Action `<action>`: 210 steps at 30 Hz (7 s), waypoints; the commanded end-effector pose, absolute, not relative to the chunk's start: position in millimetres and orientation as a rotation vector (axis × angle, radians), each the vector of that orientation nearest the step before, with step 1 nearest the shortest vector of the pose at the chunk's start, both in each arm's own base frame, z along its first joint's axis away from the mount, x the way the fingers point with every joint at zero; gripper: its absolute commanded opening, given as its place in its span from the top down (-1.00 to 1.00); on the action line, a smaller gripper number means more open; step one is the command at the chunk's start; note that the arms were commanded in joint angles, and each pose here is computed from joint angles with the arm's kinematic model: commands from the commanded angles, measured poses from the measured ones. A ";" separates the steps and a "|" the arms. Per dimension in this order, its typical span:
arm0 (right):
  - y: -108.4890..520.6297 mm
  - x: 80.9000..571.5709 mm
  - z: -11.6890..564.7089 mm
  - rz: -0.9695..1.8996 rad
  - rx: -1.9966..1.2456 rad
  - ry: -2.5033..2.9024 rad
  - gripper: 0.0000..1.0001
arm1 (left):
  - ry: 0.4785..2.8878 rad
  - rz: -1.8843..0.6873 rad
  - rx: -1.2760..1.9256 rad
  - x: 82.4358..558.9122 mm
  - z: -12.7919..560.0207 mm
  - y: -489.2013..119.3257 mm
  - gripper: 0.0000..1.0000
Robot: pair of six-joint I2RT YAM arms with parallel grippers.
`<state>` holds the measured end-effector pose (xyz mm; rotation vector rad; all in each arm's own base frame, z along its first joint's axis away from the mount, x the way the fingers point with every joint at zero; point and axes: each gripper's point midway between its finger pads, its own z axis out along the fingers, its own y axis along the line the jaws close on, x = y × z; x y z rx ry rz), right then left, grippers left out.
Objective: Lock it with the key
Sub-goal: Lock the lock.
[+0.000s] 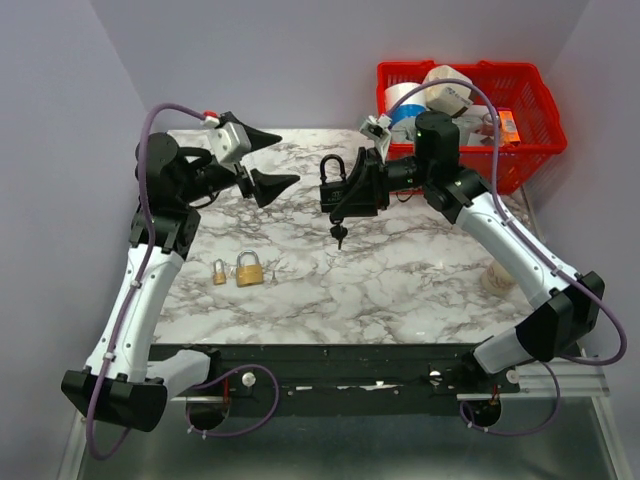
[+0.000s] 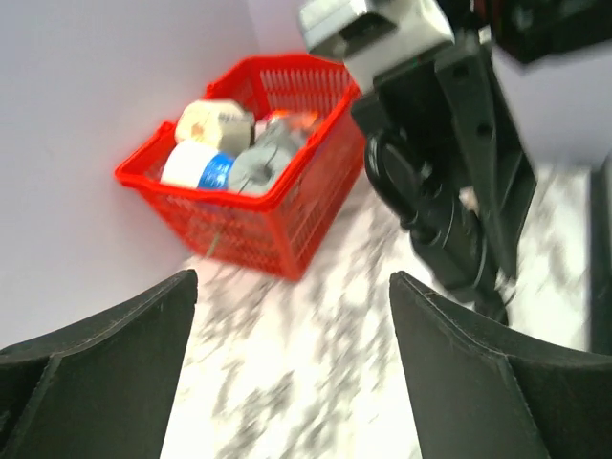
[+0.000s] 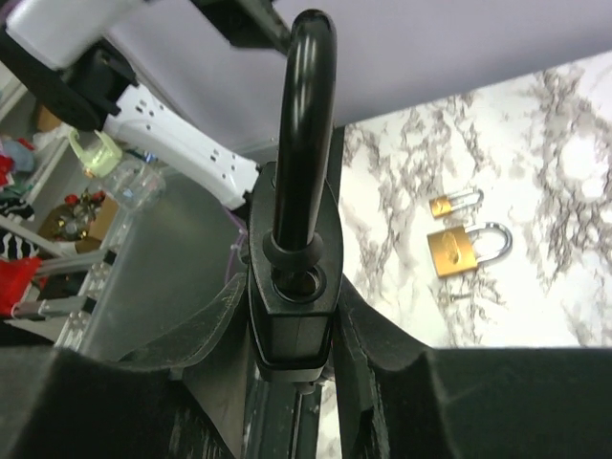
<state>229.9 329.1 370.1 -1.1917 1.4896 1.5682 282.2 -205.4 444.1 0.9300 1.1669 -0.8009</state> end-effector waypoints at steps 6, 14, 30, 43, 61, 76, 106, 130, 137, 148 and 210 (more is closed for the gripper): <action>312.1 191.8 342.8 1.669 -1.389 1.531 0.99 | 0.764 -0.277 1.683 239.1 361.0 -193.5 -0.60; 310.6 167.3 320.2 1.946 -1.352 1.683 0.99 | 0.339 0.075 1.664 232.9 349.7 -214.9 -0.64; 313.9 143.4 312.8 2.313 -1.282 1.757 0.99 | -0.057 0.308 1.587 206.4 360.3 -247.7 -0.32; 312.9 126.8 316.3 2.425 -1.299 1.776 0.99 | -0.164 0.221 1.690 189.3 335.2 -258.6 -0.08; 315.5 128.9 316.1 2.470 -1.312 1.801 0.35 | -0.154 0.097 1.666 175.0 336.6 -264.3 1.00; 291.1 265.6 338.2 1.356 -1.212 1.714 -0.99 | 0.643 -0.276 1.637 199.5 340.3 -244.1 1.00; 331.0 217.0 308.6 1.211 -1.401 1.769 -0.72 | 1.017 -0.149 1.591 259.5 321.6 -247.6 1.00; 333.9 232.7 264.7 1.048 -1.412 1.927 0.37 | 1.017 -0.057 1.600 268.8 318.8 -254.7 1.00; 334.1 230.7 274.6 1.050 -1.410 1.885 0.99 | 1.009 -0.089 1.701 254.5 303.9 -251.0 0.08; 324.1 217.5 302.1 1.173 -1.428 1.727 0.99 | 1.088 -0.336 1.679 214.0 292.1 -233.3 -0.87; 317.3 201.8 355.4 1.137 -1.451 1.358 0.72 | 1.183 -0.901 1.331 168.4 376.0 -252.9 1.00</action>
